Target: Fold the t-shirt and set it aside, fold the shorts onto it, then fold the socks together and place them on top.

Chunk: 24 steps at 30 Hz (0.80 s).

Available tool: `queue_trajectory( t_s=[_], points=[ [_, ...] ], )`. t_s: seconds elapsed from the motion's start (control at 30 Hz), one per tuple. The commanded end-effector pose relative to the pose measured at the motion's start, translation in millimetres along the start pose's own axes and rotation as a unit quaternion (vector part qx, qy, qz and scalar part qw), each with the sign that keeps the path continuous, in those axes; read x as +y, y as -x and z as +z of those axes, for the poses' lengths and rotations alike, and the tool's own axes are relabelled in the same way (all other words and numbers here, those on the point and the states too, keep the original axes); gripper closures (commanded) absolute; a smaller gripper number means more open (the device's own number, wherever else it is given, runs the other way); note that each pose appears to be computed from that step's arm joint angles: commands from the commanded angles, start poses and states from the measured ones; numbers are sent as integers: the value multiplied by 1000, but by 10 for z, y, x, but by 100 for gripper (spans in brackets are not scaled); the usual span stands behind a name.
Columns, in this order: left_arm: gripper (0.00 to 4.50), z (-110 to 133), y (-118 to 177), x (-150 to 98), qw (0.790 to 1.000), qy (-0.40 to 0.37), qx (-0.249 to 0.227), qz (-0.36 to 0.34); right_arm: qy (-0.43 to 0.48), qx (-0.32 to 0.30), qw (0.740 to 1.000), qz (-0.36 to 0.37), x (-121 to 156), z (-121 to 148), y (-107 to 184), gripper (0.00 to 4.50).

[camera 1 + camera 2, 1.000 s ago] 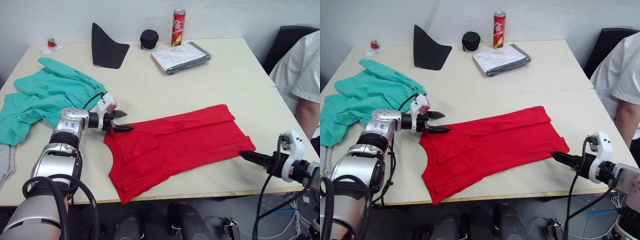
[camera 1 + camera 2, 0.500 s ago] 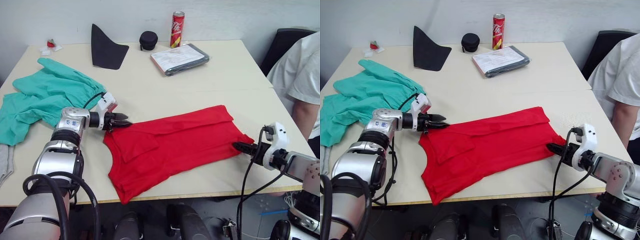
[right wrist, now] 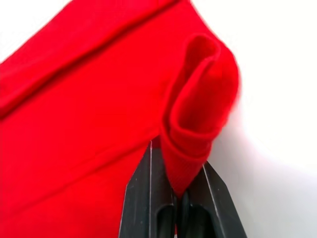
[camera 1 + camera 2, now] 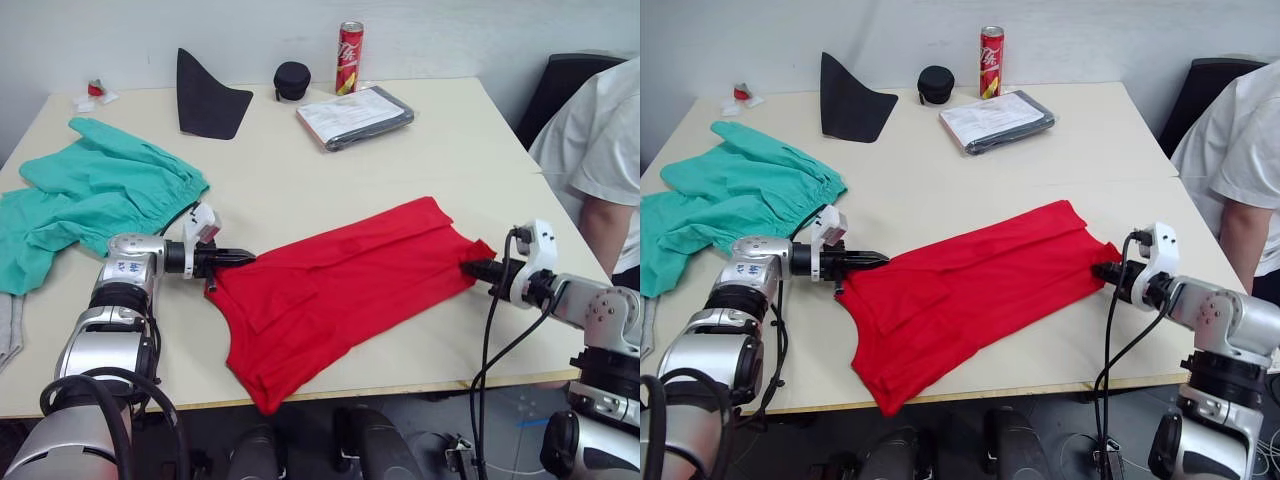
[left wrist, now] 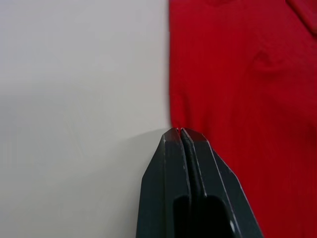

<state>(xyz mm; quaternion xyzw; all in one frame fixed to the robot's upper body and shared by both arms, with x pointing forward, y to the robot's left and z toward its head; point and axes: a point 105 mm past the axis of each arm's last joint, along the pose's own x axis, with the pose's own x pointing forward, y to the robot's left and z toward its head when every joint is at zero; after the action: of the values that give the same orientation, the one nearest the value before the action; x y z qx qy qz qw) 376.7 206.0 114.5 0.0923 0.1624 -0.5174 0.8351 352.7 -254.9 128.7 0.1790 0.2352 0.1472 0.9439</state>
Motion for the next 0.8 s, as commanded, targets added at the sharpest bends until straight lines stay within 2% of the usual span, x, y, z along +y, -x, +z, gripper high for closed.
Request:
queue_trajectory(
  t_s=[0.03, 0.23, 0.4, 0.53, 0.67, 0.77, 0.8],
  points=[
    [448, -161, 172, -21, 999, 16, -3, 45, 69, -27, 997, -6, 21, 238, -151, 450],
    [448, -186, 307, -305, 992, 33, -44, 112, 116, -40, 992, -7, 108, 386, -522, 450],
    [448, -179, 343, -705, 977, 37, -87, 191, 161, -56, 985, 1, 275, 478, -797, 450],
    [448, -140, 404, -849, 959, 33, -118, 257, 188, -77, 979, 12, 390, 551, -926, 450],
    [448, -195, 361, -1046, 958, 44, -121, 257, 191, -93, 977, 14, 467, 614, -997, 450],
    [448, -210, 347, -1058, 960, 56, -118, 246, 189, -87, 977, 46, 503, 630, -942, 450],
    [408, -183, 343, -1054, 962, 56, -123, 237, 193, -77, 976, 59, 497, 619, -896, 408]
  ],
)
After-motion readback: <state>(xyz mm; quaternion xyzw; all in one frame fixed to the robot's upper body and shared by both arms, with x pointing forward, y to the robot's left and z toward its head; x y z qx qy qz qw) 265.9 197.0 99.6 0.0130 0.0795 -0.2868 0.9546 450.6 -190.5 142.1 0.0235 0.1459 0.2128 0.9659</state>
